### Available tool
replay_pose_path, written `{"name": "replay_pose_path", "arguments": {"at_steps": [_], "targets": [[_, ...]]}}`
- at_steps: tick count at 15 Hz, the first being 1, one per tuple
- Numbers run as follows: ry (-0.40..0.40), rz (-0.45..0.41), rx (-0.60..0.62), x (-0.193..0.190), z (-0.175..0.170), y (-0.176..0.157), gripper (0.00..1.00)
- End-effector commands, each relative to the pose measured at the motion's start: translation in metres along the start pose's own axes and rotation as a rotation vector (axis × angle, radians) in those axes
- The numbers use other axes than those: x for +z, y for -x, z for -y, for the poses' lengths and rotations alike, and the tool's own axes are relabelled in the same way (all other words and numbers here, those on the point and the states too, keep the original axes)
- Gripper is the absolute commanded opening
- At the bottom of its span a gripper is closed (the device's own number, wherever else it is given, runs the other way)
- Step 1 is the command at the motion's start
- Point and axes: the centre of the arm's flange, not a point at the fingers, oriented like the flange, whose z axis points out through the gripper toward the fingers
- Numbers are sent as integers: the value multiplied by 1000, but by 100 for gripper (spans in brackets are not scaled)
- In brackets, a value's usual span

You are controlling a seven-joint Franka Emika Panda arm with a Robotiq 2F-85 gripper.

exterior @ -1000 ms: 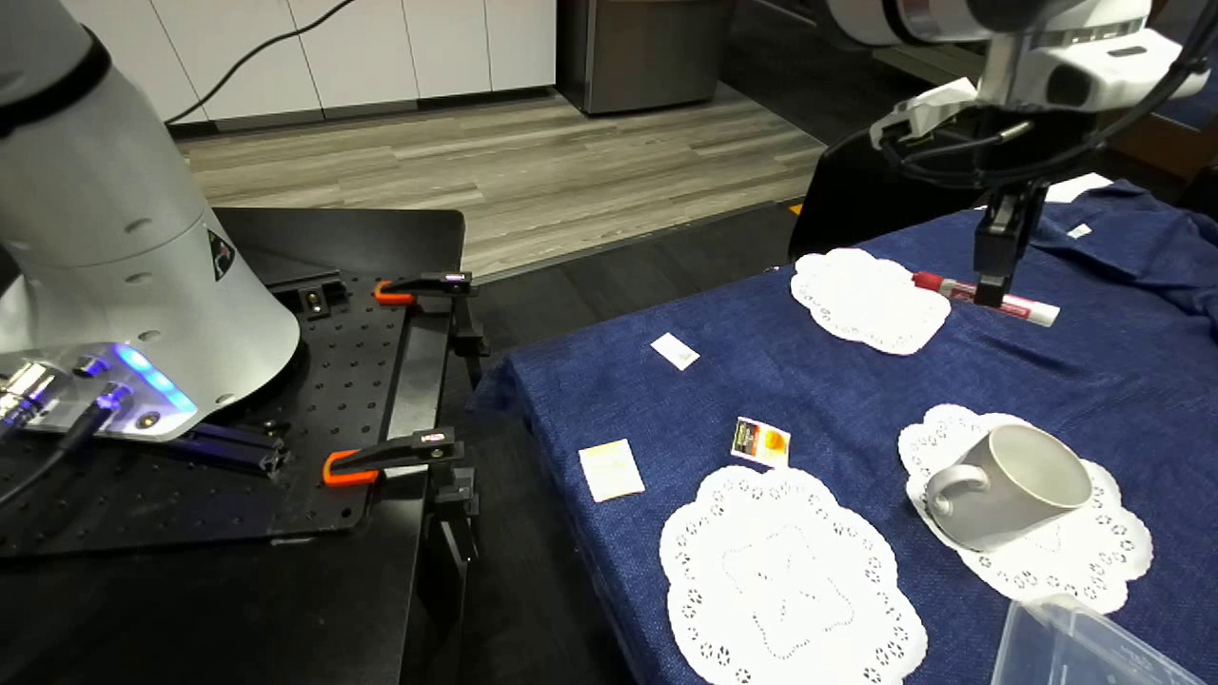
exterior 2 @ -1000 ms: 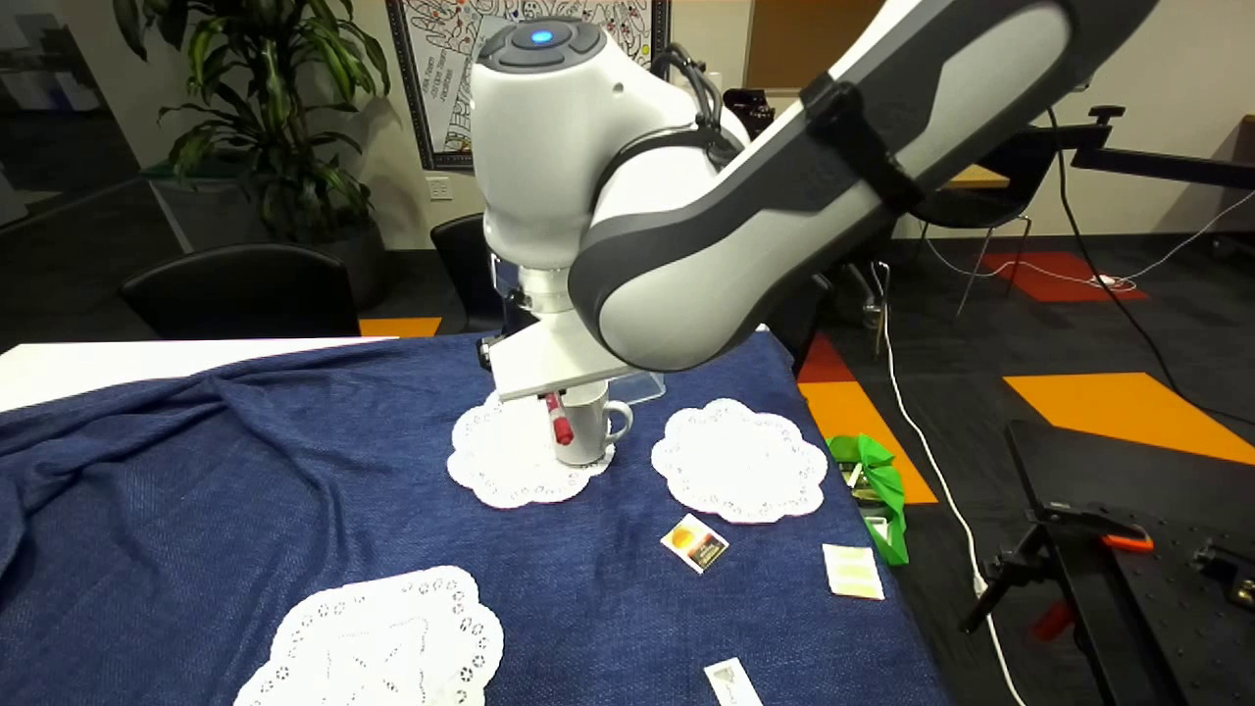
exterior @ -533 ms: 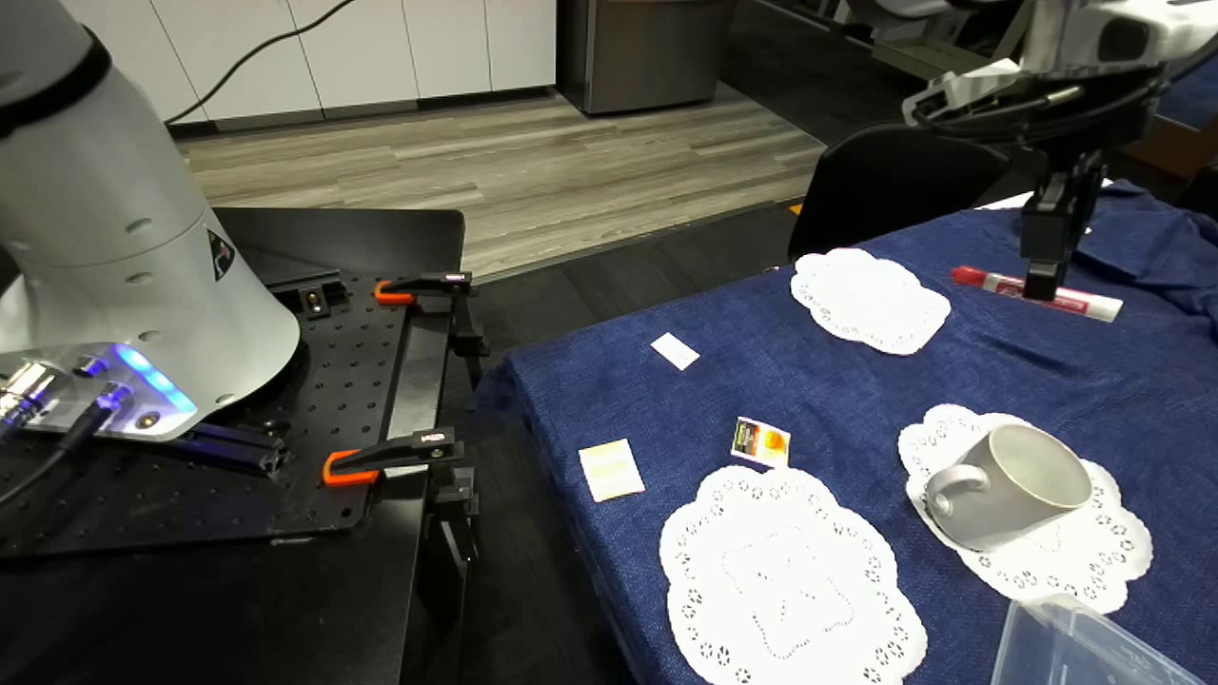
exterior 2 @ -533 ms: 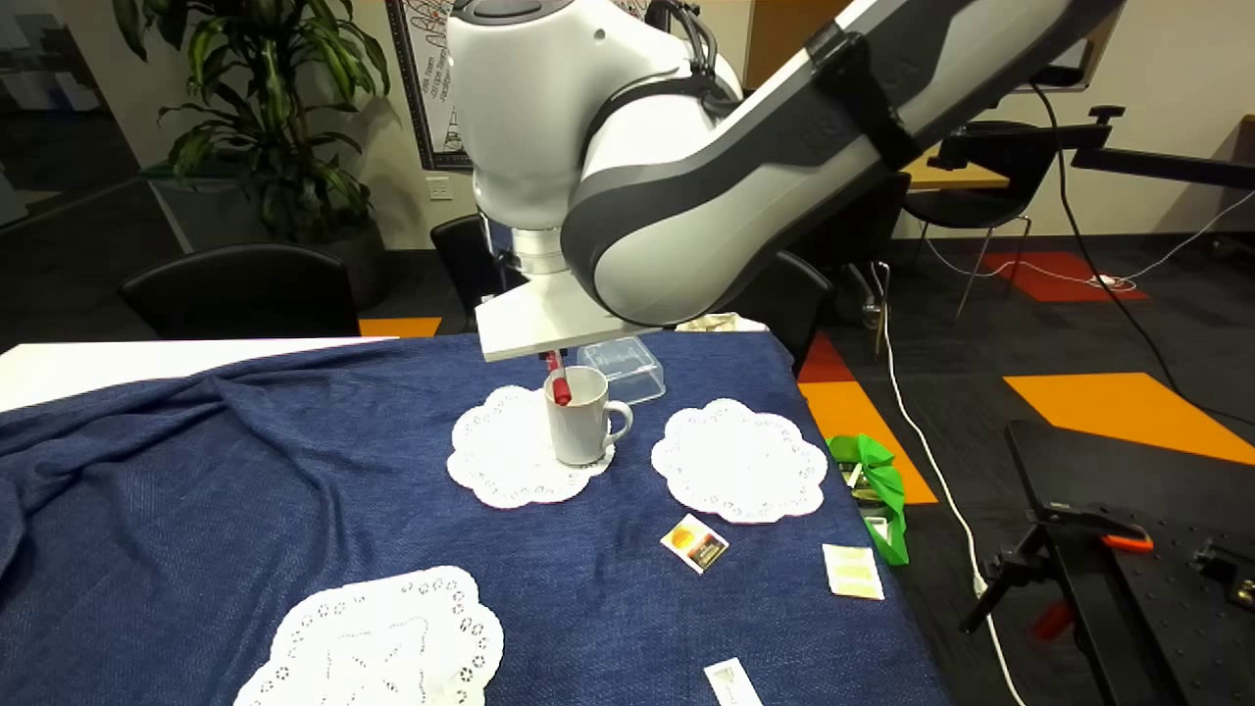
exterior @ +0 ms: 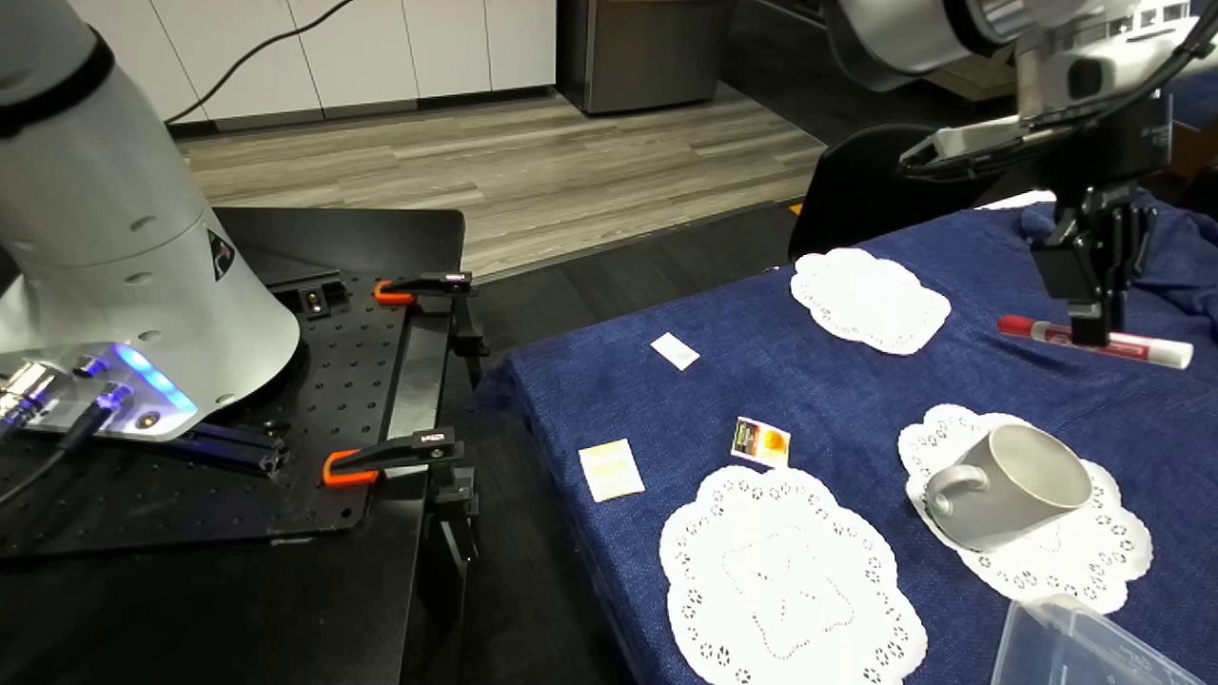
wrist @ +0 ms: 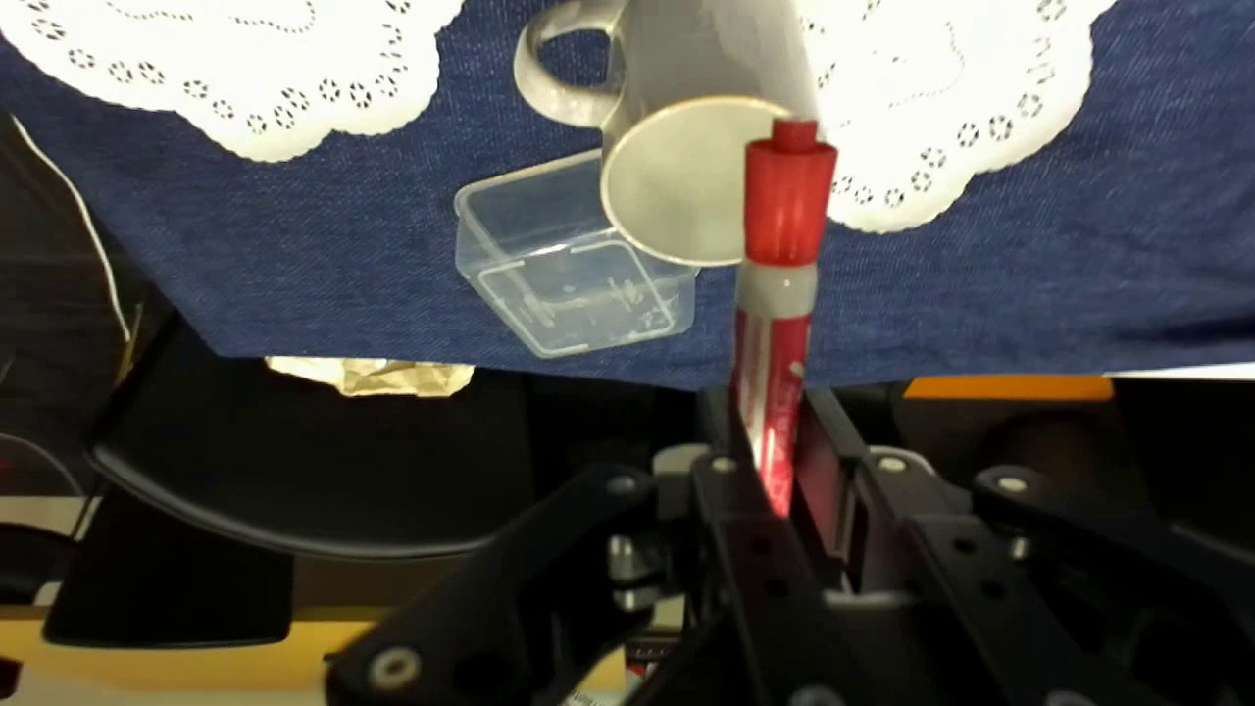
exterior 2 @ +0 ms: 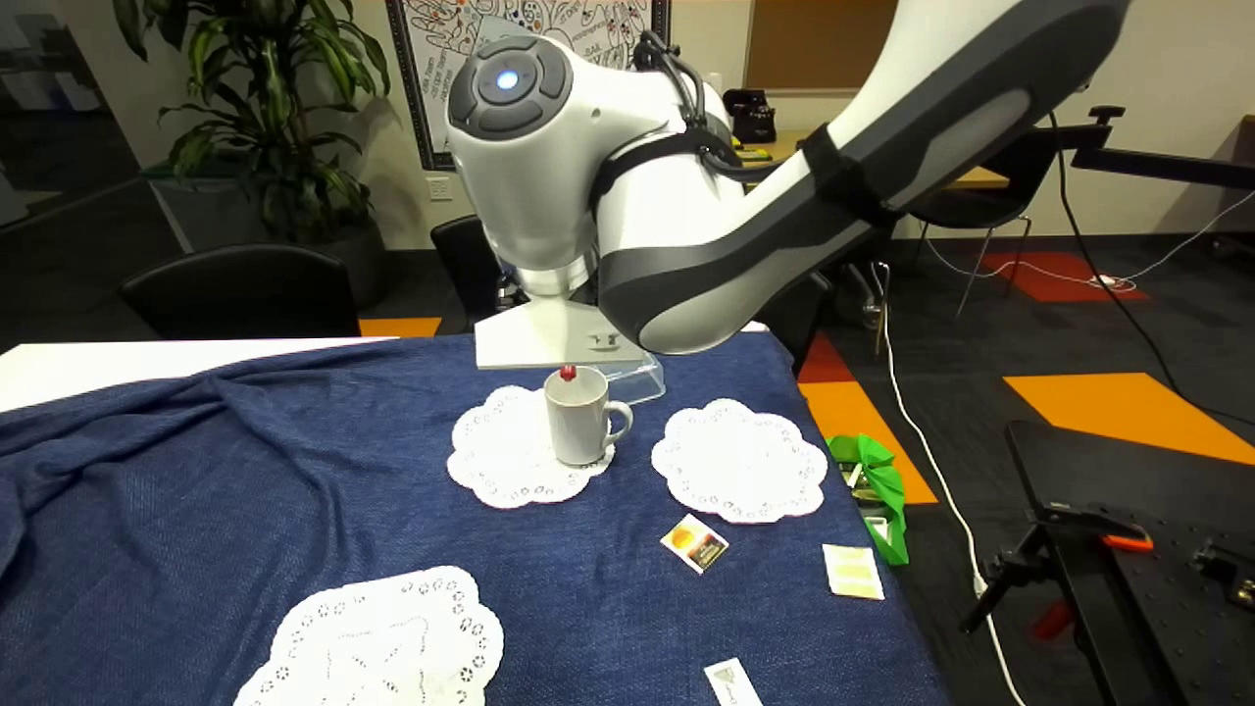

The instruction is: Place the marker in the mug

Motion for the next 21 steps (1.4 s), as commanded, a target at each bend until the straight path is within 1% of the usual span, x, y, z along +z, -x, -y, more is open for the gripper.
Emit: {"name": "replay_pose_path", "arguments": {"at_steps": [1, 4, 8, 11, 14, 16, 21], "targets": [[78, -150, 106, 4, 7, 2, 5], [131, -254, 162, 9, 8, 2, 5], [226, -426, 233, 20, 8, 1, 5], [293, -506, 239, 29, 6, 6, 5], [328, -548, 240, 42, 5, 11, 5], [329, -560, 234, 50, 6, 15, 5], [253, -581, 194, 67, 11, 27, 5]]}}
